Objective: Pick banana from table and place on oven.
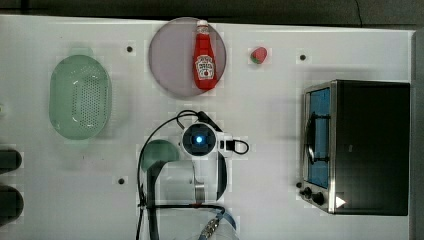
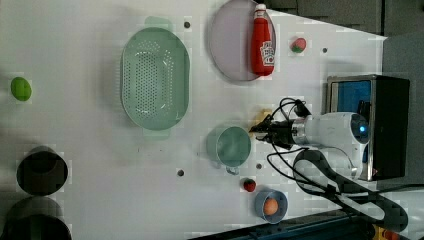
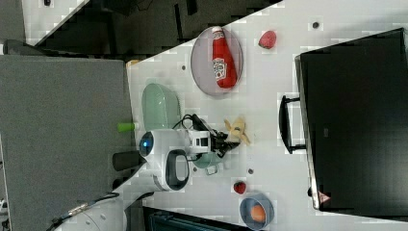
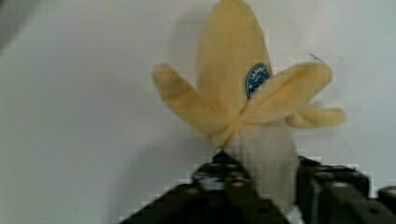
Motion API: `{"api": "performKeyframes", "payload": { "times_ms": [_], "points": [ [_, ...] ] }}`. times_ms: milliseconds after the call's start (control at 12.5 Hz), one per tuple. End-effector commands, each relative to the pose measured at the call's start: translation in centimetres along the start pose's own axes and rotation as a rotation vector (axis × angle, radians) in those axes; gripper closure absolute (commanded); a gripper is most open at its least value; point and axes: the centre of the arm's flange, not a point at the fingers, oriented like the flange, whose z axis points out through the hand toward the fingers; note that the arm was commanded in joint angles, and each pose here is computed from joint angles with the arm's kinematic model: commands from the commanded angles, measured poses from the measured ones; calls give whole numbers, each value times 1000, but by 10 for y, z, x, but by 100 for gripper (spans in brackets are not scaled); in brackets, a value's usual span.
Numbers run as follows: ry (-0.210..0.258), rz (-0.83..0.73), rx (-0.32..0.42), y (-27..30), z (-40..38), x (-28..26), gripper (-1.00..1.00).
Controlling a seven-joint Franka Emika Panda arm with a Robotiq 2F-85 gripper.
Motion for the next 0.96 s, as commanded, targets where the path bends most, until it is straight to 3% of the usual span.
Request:
{"api": "performKeyframes", "payload": {
  "times_ms": [80,480,640,960],
  "points": [
    [52,8,42,-7,-26,6,51],
    [178,16,162,-15,-163,17,51],
    [166,34,130,-4,-226,16,51],
    [97,115,57,40,-345,24,51]
  ]
}}
